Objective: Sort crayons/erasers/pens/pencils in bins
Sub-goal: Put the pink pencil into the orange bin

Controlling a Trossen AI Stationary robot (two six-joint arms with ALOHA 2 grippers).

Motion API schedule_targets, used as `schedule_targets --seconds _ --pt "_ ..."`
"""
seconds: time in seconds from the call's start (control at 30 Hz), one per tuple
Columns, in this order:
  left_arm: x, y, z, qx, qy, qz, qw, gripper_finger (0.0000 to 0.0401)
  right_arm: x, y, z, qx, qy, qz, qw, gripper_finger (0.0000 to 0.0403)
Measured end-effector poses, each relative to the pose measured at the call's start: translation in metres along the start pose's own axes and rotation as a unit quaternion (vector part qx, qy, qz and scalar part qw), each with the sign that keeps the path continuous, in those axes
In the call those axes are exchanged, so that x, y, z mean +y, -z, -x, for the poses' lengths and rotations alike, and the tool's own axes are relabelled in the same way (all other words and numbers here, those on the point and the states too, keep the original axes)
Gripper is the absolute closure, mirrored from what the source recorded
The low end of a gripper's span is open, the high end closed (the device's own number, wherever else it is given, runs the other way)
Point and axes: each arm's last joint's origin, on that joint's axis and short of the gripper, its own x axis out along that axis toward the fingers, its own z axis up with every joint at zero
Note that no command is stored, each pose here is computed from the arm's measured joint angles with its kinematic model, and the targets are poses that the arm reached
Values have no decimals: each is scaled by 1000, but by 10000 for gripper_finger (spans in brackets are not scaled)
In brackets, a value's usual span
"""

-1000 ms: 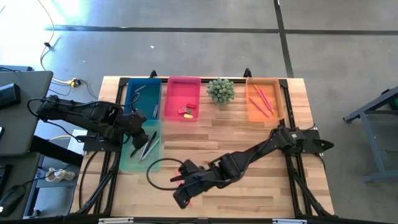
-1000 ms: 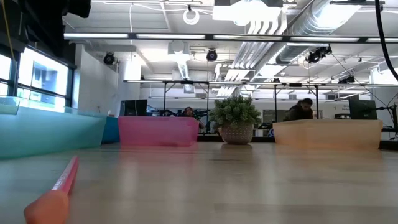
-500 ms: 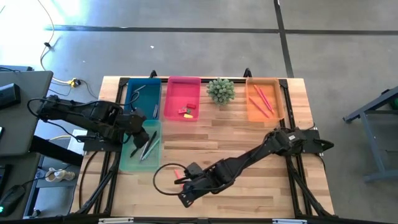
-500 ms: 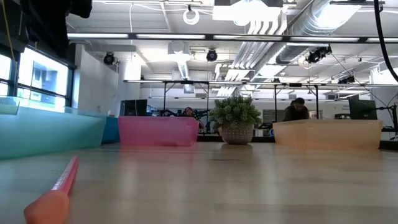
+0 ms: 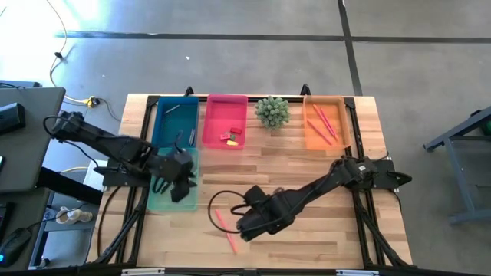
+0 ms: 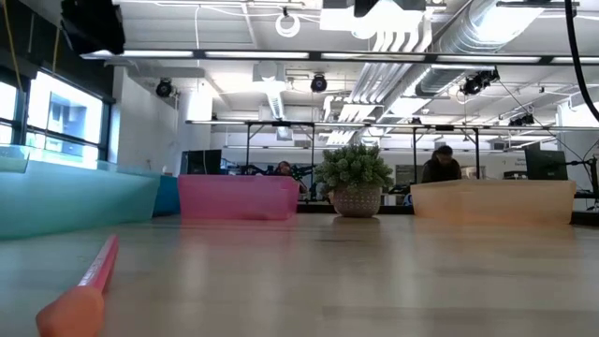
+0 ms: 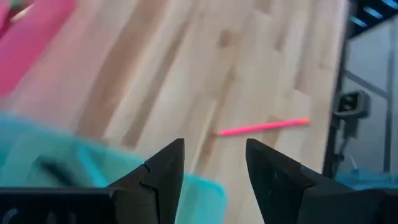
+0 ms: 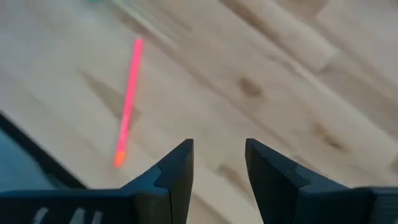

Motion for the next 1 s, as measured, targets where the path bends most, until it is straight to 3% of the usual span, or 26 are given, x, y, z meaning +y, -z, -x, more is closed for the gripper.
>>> schedule_targets --seconds 0.13,0.27,0.53,0.73,1.0 --pt "-20 -2 -15 -15 37 -70 997 243 -12 -3 10 -8 32 13 999 265" --pt "-40 -7 -25 -21 62 -135 989 243 -17 -8 22 -32 24 30 999 265" --pt "-76 -25 -38 -23 64 -284 956 243 -34 -25 54 -90 8 45 995 265" --pt "-97 -35 -58 -17 59 -337 939 243 -44 -39 65 -112 9 68 991 265" --pt "-122 -33 -90 15 52 -383 922 243 -63 -66 73 -134 18 50 990 265"
